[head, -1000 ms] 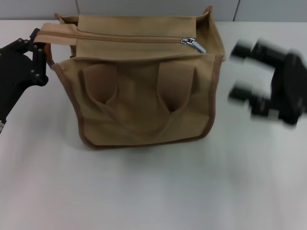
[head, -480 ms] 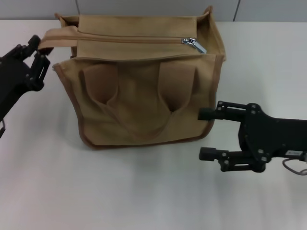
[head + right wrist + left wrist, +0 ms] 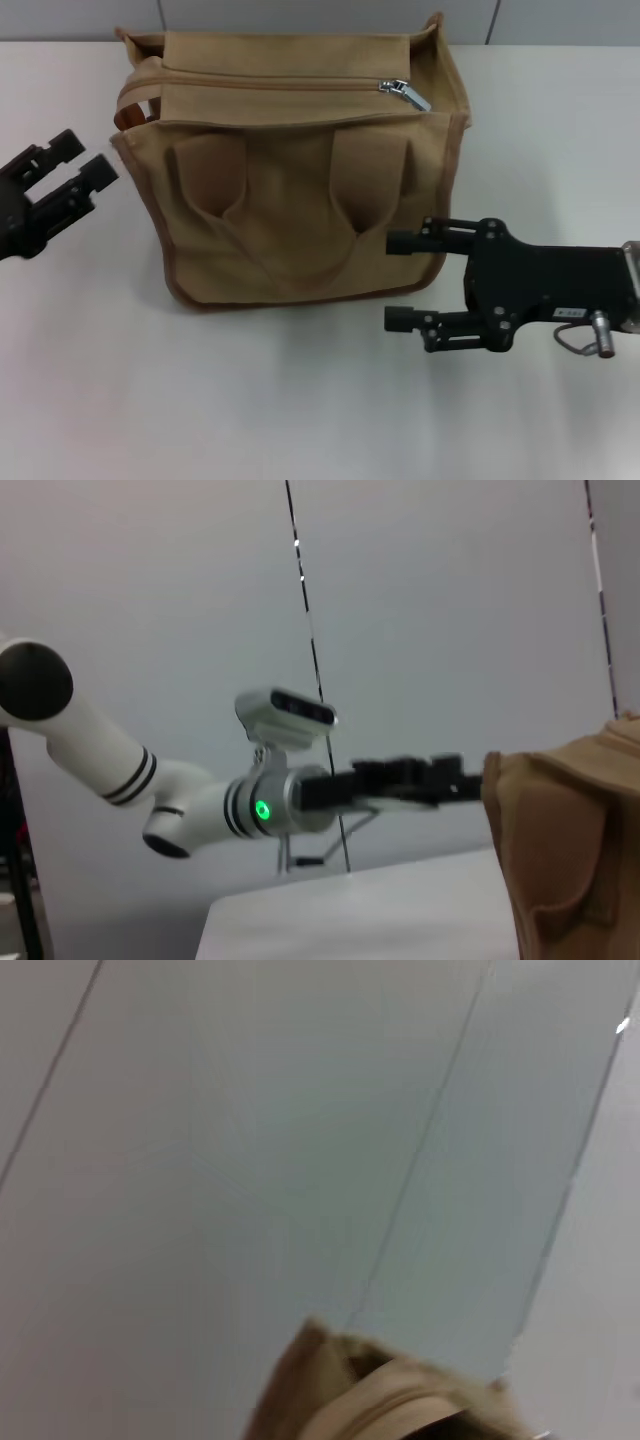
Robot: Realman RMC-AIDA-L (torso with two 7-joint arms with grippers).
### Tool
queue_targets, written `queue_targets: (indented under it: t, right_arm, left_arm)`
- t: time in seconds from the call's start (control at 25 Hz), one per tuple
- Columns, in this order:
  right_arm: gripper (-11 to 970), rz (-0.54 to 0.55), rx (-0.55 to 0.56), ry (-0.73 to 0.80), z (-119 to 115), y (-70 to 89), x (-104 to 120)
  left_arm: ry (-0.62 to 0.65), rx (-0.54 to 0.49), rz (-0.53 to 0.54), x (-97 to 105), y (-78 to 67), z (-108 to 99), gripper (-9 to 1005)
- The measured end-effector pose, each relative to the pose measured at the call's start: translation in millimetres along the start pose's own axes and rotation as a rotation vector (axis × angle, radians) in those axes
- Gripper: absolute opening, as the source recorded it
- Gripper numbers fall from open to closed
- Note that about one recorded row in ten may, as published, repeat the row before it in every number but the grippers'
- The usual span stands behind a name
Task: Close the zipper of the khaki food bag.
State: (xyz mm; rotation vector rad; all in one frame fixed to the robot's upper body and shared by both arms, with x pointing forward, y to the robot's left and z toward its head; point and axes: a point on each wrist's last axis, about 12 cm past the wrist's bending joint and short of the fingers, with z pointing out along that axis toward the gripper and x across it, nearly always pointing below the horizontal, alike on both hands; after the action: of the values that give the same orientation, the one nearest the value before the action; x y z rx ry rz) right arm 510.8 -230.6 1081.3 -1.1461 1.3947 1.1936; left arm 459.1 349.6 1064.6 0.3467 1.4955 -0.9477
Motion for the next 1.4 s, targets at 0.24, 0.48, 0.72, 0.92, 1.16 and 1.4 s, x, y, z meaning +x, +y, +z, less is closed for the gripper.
queue_targets:
  t: [0.24,0.48,0.72,0.92,1.16,1.4]
  right_arm:
    - [772,-0.003,-0.02,0.039,12.8,-5.9,0.1]
    - [773,-0.008,-0.051,0.069,20.4,-6.7,0.6]
    - [773,0.013,-0.06,0.107,24.5,-4.1,8.8]
    - [772,0.033,-0.068,0.15,29.1,-0.7,18.1]
    - [772,0.023,-0.061,0.155,31.6,1.0,23.6]
    - [772,0.029,-0.043,0.164,32.6,1.1,27.9]
  left_arm:
    - [0.051,0.193,-0.032,-2.5,-17.2,-4.2,805]
    - [0.176,0.33,-0.003,6.2,-25.9,7.8,805]
    - [0.347,0.441,0.048,25.0,-31.9,26.7,805]
    - [0.366,0.463,0.08,30.3,-34.8,28.3,805]
    - [0.392,0.492,0.089,32.7,-36.1,32.9,805]
    - [0.414,0.517,0.085,33.7,-37.1,36.5,805]
